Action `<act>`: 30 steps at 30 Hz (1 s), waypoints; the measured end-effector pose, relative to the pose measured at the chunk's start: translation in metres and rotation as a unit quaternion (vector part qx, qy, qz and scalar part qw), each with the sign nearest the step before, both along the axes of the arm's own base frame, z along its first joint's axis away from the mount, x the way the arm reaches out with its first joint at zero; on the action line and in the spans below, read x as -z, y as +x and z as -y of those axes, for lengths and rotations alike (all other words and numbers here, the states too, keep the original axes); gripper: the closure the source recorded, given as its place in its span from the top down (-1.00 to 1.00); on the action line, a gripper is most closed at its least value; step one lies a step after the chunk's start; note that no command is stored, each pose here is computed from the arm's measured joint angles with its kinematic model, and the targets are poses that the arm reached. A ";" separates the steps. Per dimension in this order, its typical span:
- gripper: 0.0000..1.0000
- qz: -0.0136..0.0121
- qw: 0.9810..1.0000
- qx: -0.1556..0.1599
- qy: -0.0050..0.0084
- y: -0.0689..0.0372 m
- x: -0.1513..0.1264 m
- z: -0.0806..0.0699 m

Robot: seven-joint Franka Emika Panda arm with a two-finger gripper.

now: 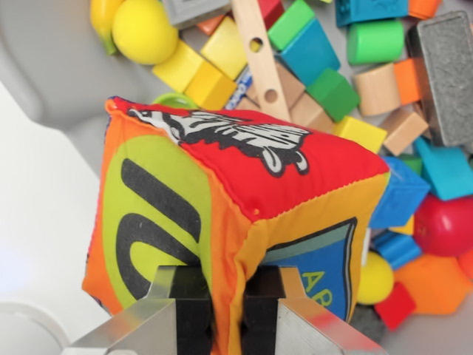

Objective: Pick an object from the bin

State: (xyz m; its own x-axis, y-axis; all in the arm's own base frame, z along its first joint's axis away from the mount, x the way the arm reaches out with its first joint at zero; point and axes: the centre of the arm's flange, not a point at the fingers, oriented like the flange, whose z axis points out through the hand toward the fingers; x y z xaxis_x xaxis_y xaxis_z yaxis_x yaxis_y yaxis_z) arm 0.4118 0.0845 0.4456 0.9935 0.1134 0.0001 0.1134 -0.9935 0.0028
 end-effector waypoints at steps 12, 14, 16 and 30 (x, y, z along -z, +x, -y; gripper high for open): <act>-1.00 0.000 1.000 0.000 0.000 0.000 -0.032 0.000; -1.00 0.000 1.000 0.000 0.000 0.000 -0.037 0.000; -1.00 0.000 1.000 0.000 0.000 0.000 -0.041 0.000; -1.00 -0.001 1.000 0.000 0.000 0.000 -0.052 0.000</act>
State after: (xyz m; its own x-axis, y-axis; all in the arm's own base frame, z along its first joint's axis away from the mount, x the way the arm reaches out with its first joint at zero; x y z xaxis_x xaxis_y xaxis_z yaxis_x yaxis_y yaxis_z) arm 0.4122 0.0846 0.4971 0.9936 0.1130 -0.0015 0.1130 -0.9936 0.0019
